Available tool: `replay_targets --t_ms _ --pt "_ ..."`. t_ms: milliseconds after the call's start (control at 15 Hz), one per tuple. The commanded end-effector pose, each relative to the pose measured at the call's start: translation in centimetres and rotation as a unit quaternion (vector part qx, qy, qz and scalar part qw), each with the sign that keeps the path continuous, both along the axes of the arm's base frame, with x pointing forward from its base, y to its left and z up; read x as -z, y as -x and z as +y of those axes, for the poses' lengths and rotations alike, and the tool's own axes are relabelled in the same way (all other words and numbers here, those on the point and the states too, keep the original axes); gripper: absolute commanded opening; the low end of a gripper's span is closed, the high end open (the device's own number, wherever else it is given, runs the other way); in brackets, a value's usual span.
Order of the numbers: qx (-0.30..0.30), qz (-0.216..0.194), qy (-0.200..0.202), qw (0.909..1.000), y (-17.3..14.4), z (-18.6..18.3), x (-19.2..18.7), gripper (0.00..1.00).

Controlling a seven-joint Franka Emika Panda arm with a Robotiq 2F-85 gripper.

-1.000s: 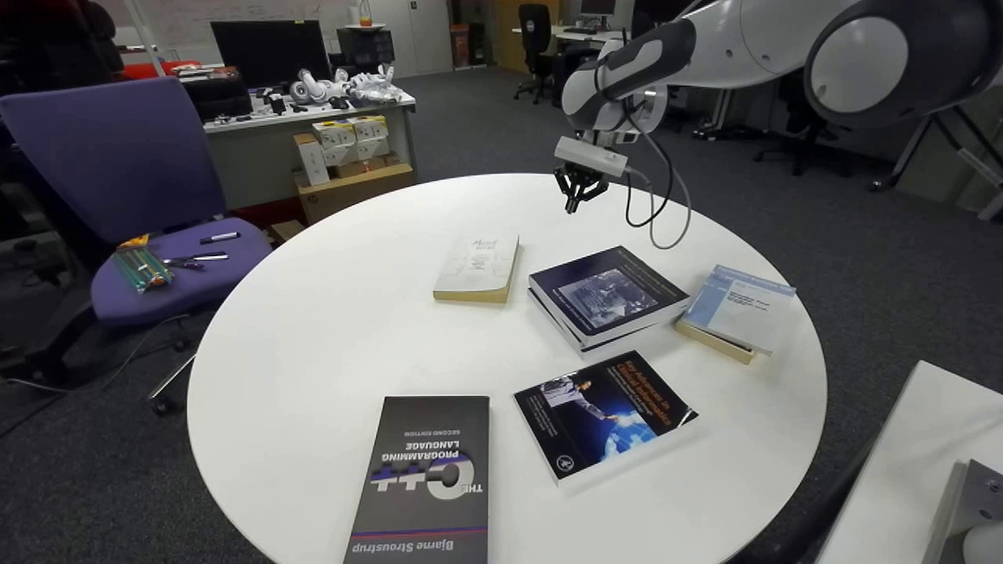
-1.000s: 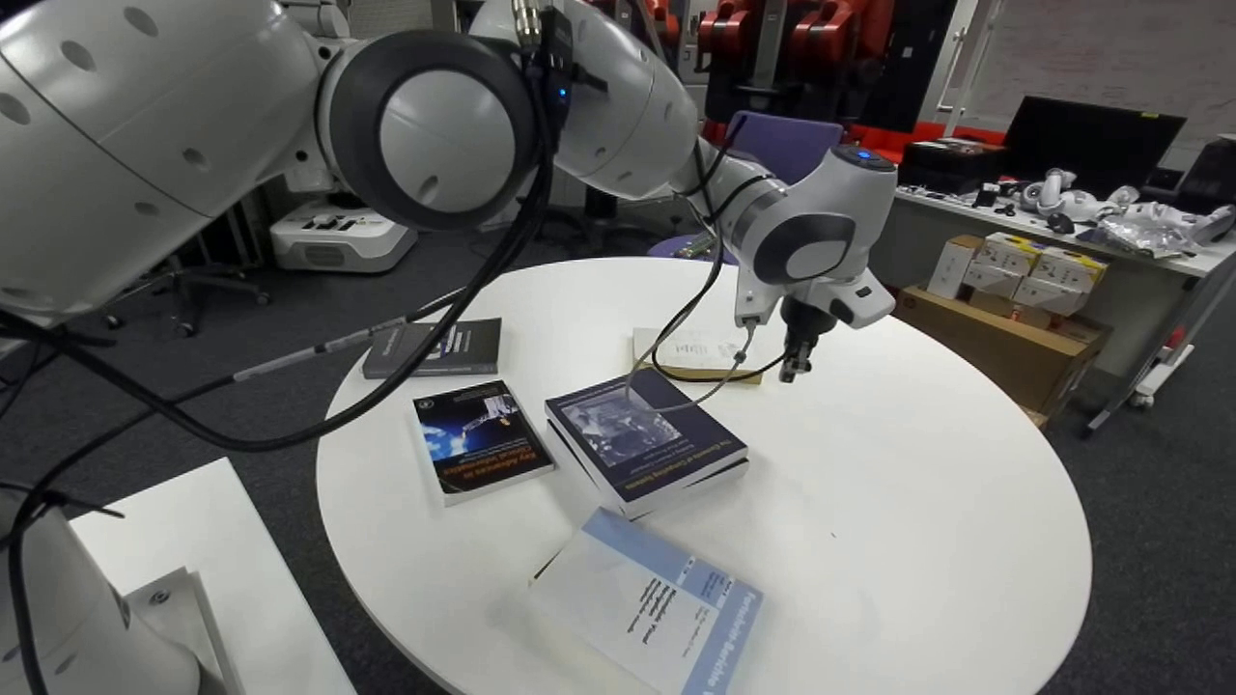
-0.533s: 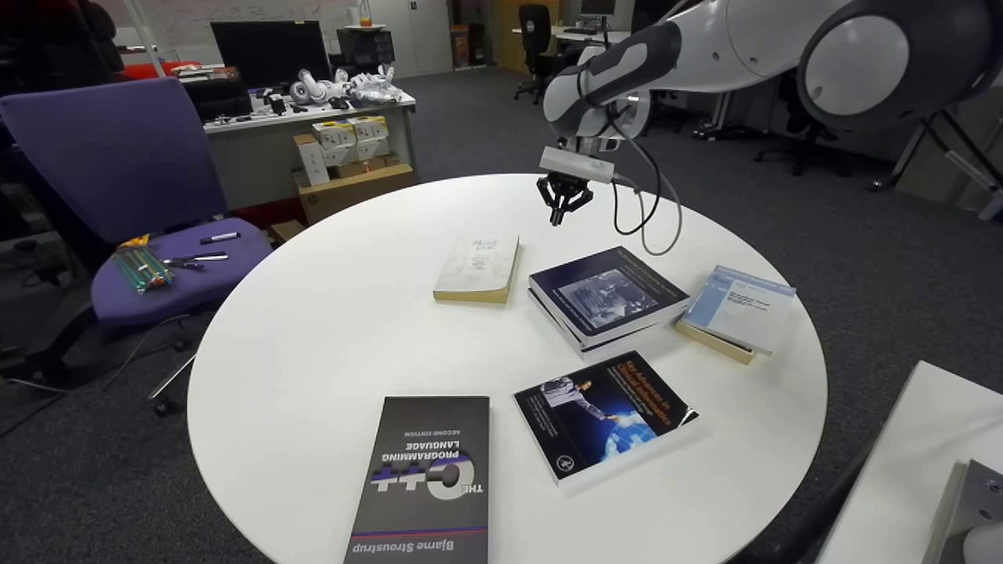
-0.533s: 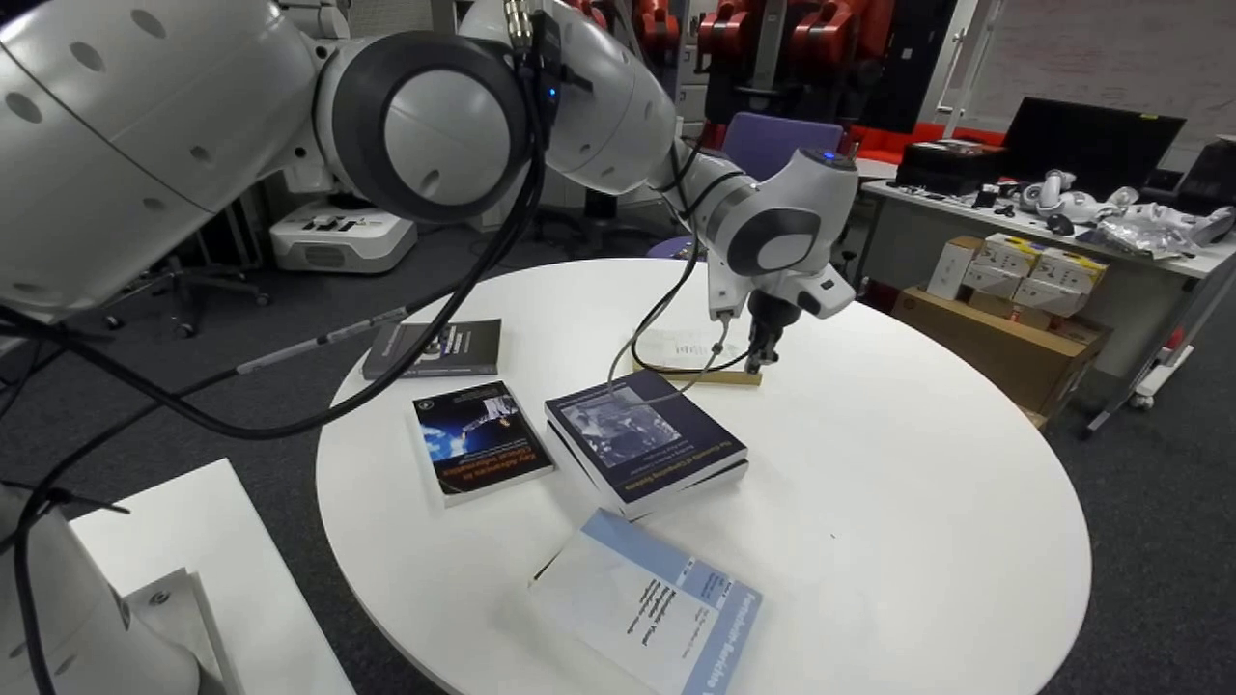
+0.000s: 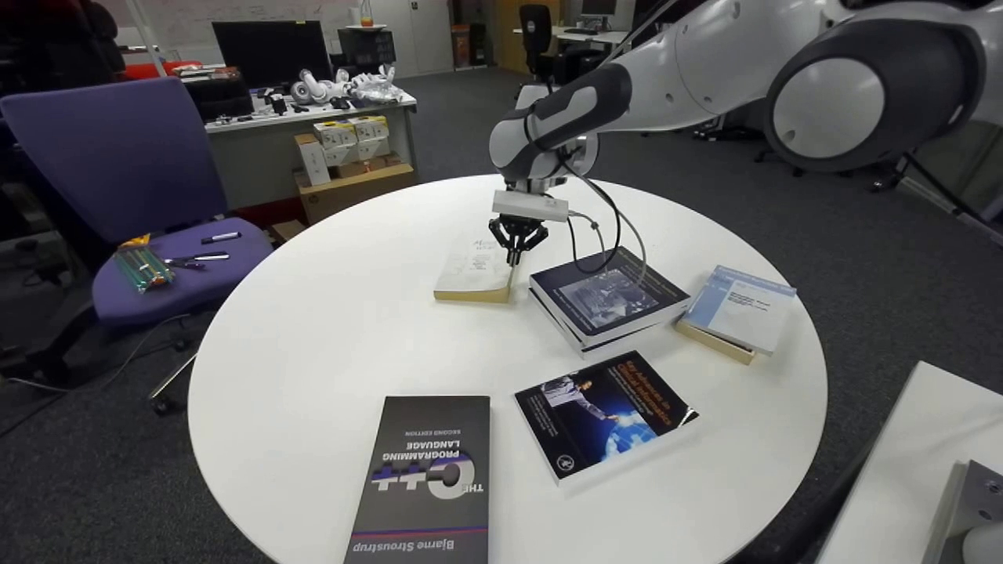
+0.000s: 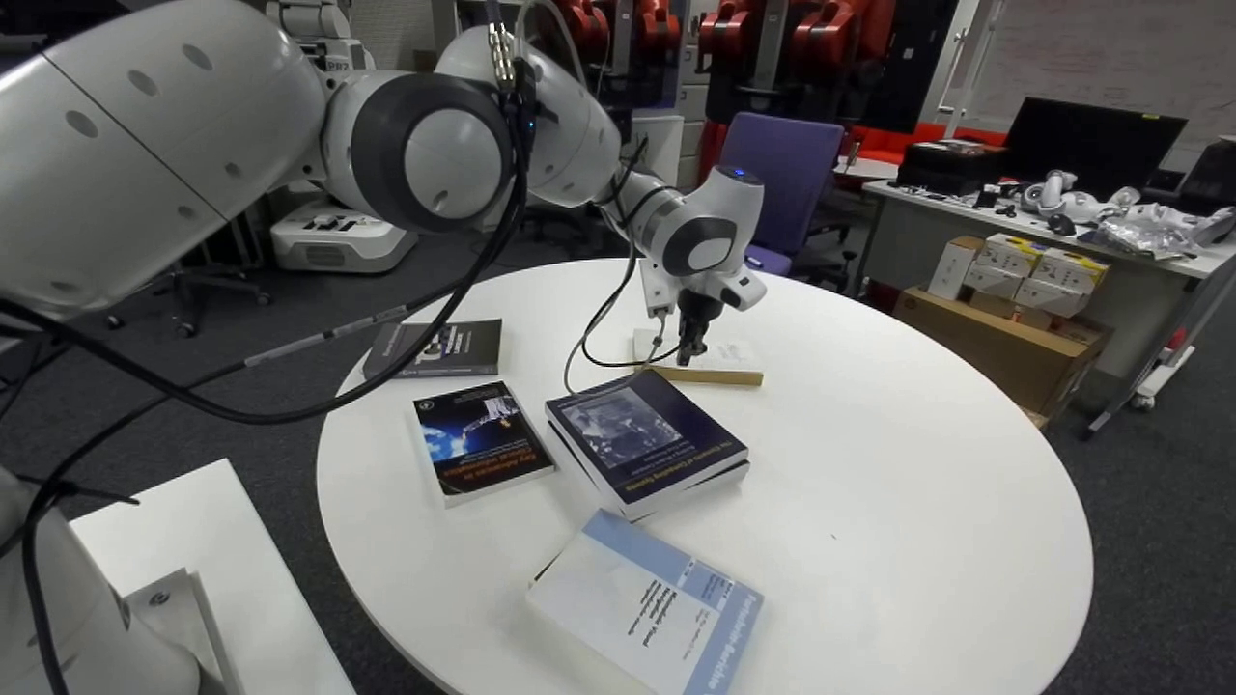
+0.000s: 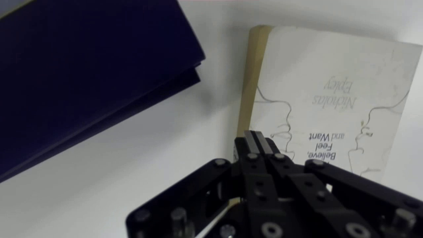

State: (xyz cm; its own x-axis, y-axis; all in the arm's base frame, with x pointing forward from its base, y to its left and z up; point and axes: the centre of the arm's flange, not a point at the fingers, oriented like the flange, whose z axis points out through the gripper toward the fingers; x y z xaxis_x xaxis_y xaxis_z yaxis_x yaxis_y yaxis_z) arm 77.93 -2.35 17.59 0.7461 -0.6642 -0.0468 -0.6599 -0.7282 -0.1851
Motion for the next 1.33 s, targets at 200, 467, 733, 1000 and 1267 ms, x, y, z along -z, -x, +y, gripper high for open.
replay_targets --t_ms 200,467,733,1000,1267 --pt "-0.041 -0.001 0.02 0.999 -0.7 1.5 -0.9 0.56" --pt "-0.039 -0.009 0.036 0.9985 -0.9 0.7 -1.8 0.84" --pt "-0.034 -0.007 0.042 0.9985 -0.7 -0.4 -1.5 1.0" --pt "-0.022 0.0 0.043 0.9988 -0.6 -1.5 -0.5 1.0" --pt "-0.003 -0.008 0.042 0.9991 -0.4 -2.0 0.8 1.0"
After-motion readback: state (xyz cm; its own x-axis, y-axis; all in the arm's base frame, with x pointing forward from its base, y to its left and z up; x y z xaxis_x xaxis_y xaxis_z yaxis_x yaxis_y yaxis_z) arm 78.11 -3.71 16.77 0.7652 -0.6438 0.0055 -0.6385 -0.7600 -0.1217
